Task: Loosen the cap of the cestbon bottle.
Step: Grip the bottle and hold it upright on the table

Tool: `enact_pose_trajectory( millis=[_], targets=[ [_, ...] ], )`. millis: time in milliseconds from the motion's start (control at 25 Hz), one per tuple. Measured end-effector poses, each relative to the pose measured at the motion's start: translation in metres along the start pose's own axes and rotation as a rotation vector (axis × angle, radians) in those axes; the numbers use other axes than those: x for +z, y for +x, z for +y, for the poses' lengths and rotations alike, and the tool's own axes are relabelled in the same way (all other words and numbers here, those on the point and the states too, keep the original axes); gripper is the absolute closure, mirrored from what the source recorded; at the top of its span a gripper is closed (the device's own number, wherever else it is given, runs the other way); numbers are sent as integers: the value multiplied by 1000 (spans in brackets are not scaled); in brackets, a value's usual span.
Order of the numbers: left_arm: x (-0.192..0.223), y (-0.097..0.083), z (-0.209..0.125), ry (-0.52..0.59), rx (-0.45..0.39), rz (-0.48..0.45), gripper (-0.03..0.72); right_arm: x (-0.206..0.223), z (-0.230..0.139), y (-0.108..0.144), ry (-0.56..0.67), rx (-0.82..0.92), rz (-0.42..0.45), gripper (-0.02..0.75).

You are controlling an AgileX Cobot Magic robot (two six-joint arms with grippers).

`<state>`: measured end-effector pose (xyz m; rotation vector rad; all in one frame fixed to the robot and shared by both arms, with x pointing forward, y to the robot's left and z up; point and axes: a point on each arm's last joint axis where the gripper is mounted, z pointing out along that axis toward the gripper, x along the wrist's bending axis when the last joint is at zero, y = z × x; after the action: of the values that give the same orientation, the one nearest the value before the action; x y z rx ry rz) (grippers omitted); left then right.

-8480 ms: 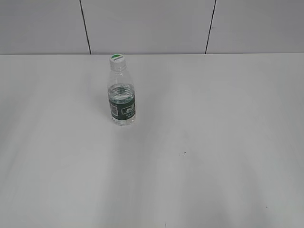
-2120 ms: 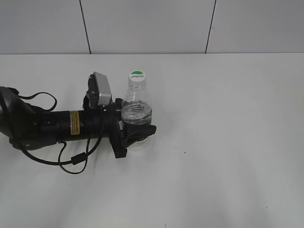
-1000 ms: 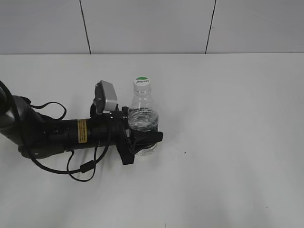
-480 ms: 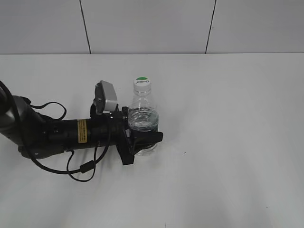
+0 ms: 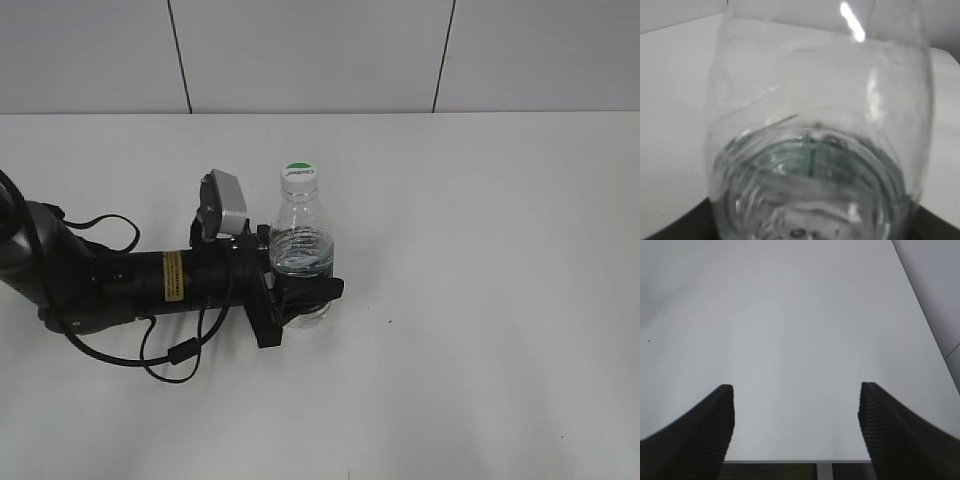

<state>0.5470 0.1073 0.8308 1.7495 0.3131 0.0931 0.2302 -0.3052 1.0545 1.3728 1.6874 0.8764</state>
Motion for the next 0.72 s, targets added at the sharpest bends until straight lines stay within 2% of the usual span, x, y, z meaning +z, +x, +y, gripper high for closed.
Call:
enact_pose_trajectory(
  millis=[160,280,520,600,720],
  targets=[
    [0,0,0,0,0,0,287,2,2,0,12,-25,5,148],
    [0,0,0,0,0,0,287,7,18,0,58,-62,29,148],
    [0,0,0,0,0,0,287,24,78,-5,157,-66,67,148],
    [0,0,0,0,0,0,287,33,103,-5,182,-51,97,148],
    [0,0,0,0,0,0,287,50,142,-1,204,6,187,148]
  ],
)
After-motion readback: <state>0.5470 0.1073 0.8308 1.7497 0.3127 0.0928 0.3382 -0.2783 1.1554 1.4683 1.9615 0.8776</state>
